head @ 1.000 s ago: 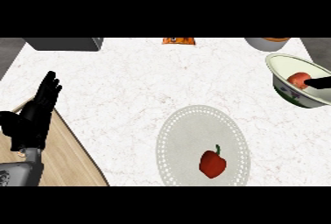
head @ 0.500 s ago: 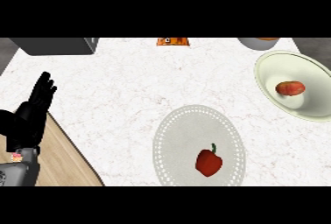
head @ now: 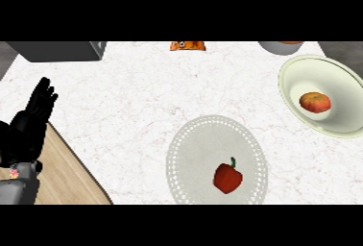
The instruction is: Pick the squash from the placemat and place it in the bowl
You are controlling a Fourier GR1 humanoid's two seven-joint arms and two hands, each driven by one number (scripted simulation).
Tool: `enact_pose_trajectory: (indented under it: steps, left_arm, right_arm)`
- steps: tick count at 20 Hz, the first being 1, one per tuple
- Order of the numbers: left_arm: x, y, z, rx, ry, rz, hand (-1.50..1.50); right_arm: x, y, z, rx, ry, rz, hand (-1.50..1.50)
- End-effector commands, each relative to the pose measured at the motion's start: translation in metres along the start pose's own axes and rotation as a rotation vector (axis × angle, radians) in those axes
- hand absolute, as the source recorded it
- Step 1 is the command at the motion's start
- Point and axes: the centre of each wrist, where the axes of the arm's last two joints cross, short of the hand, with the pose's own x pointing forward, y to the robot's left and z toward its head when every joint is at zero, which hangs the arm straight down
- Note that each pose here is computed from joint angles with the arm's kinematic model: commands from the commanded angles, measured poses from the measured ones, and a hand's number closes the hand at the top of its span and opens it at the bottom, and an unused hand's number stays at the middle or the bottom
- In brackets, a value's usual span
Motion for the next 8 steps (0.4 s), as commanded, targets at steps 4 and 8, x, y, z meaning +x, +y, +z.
enact_pose_trajectory:
  steps: [4, 8]
  left_arm:
    - [-0.004, 0.008, -0.004, 0.002, -0.008, -0.007, 0.0]
    - [-0.003, -0.006, -0.01, -0.037, -0.021, 0.0, 0.0]
  right_arm:
    - [-0.002, -0.075, 0.041, 0.058, -0.062, -0.115, -1.5]
    - [-0.007, -0.08, 0.049, 0.072, -0.088, -0.145, -1.5]
